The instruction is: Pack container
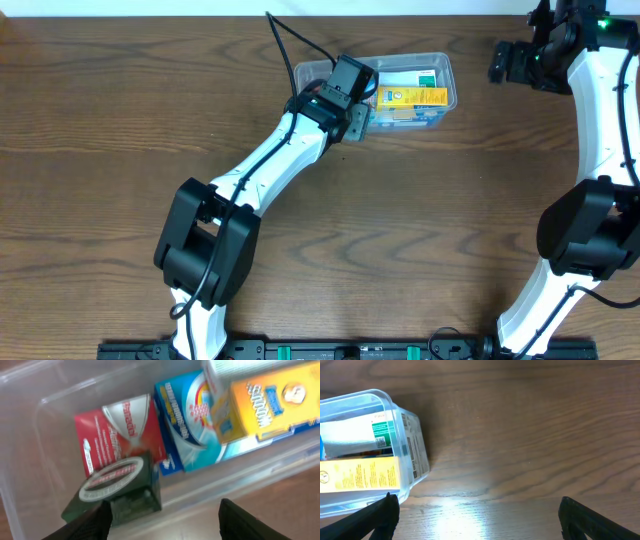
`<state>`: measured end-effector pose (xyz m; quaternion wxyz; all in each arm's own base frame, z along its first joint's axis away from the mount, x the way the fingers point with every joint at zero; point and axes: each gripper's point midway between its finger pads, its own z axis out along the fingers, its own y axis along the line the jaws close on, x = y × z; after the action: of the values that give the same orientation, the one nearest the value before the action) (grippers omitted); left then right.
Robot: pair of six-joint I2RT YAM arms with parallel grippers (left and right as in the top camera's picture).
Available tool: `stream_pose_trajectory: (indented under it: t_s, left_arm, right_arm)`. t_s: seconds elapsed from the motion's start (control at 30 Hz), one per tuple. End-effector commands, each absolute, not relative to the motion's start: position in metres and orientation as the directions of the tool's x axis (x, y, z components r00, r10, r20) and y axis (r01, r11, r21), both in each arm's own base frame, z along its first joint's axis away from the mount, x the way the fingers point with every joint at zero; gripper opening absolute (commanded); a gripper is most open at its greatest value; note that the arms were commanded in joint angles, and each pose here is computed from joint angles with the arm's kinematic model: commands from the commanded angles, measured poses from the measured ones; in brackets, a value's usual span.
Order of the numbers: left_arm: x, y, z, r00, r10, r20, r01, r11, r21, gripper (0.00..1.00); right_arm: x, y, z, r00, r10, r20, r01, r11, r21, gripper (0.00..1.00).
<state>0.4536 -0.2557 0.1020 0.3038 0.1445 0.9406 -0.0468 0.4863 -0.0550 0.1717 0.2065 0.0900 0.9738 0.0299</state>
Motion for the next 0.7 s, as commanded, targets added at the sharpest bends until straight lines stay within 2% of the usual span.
stream_pose_trajectory:
  t_s: [0.0,0.33,0.67]
  left_arm:
    - [0.461,-0.244,0.092,-0.771,0.253,-0.585,0.281,0.959,0.045,0.69]
    - [0.472,-0.239,0.093,-0.752,0.255,-0.608,0.282,0.958,0.053,0.69]
    - [0.459,-0.232,0.06,-0.808,0.287,-0.515,0.289,0.954,0.078,0.69]
  right_arm:
    - [0.488,-0.054,0.177,-0.891,0.197,-0.408,0.17,0.98,0.102,0.99]
    - [0.488,-0.054,0.177,-0.891,0.197,-0.408,0.17,0.98,0.102,0.99]
    - [0.488,-0.054,0.177,-0.891,0.197,-0.408,0.17,0.98,0.102,0.99]
